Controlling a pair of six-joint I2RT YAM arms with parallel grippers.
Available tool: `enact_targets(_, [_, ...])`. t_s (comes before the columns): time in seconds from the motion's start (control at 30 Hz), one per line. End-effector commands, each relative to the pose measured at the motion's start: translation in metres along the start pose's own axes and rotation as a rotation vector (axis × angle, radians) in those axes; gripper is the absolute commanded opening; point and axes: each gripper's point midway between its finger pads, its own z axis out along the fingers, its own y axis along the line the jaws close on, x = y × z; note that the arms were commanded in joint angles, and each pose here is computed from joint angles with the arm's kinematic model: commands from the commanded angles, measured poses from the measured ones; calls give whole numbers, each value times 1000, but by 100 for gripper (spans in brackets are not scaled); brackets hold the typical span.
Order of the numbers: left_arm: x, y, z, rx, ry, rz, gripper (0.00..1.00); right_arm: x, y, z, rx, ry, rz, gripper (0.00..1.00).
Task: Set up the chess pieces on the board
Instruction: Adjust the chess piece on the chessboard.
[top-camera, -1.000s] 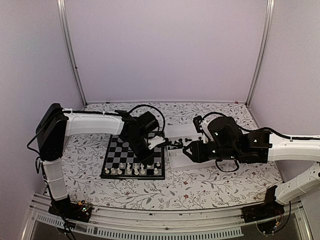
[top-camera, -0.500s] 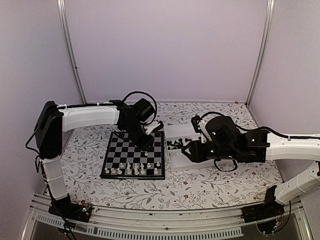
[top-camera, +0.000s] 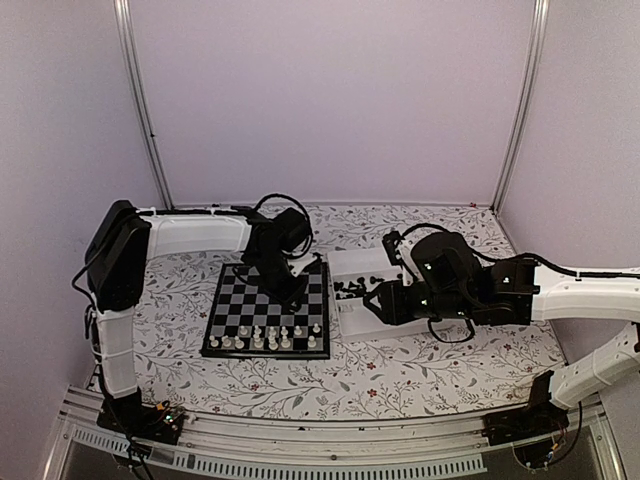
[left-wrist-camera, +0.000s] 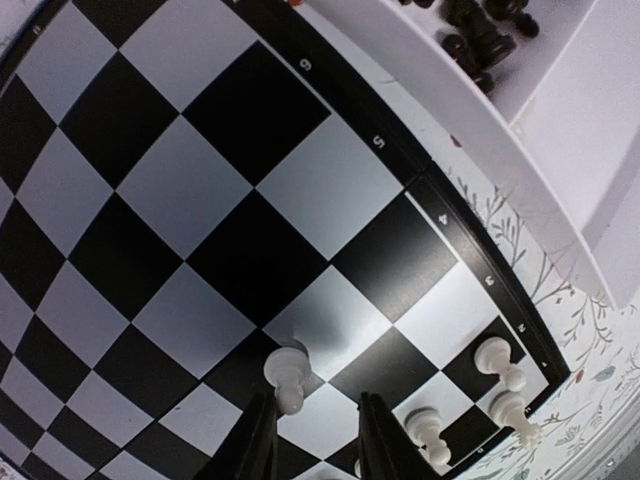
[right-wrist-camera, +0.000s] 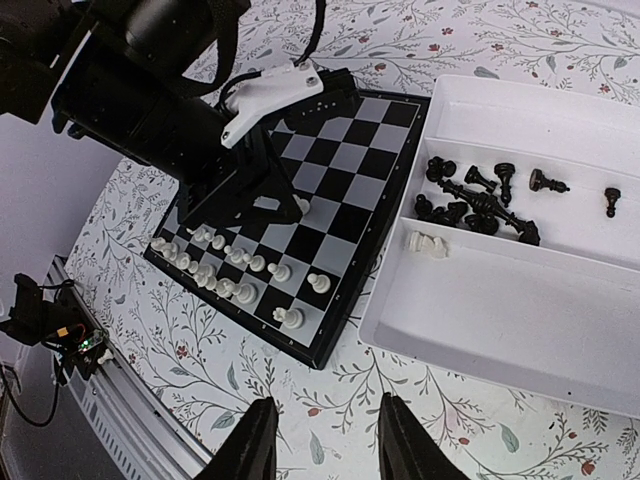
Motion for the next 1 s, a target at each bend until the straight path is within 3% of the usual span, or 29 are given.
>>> enact_targets(0.0, [-5, 5, 1, -5, 5, -14, 28, -10, 1, -2, 3, -25, 12, 36])
enact_targets(0.5, [-11, 10, 10, -22, 3, -10, 16, -11, -1, 3, 9, -17, 8, 36])
enact_targets(0.7, [-12, 16, -11, -41, -29, -30, 6, -12, 0, 7, 6, -8, 0, 36])
enact_targets(0.97, [47, 45, -50, -79, -33, -185, 6, -15, 7, 16, -8, 6, -31, 36])
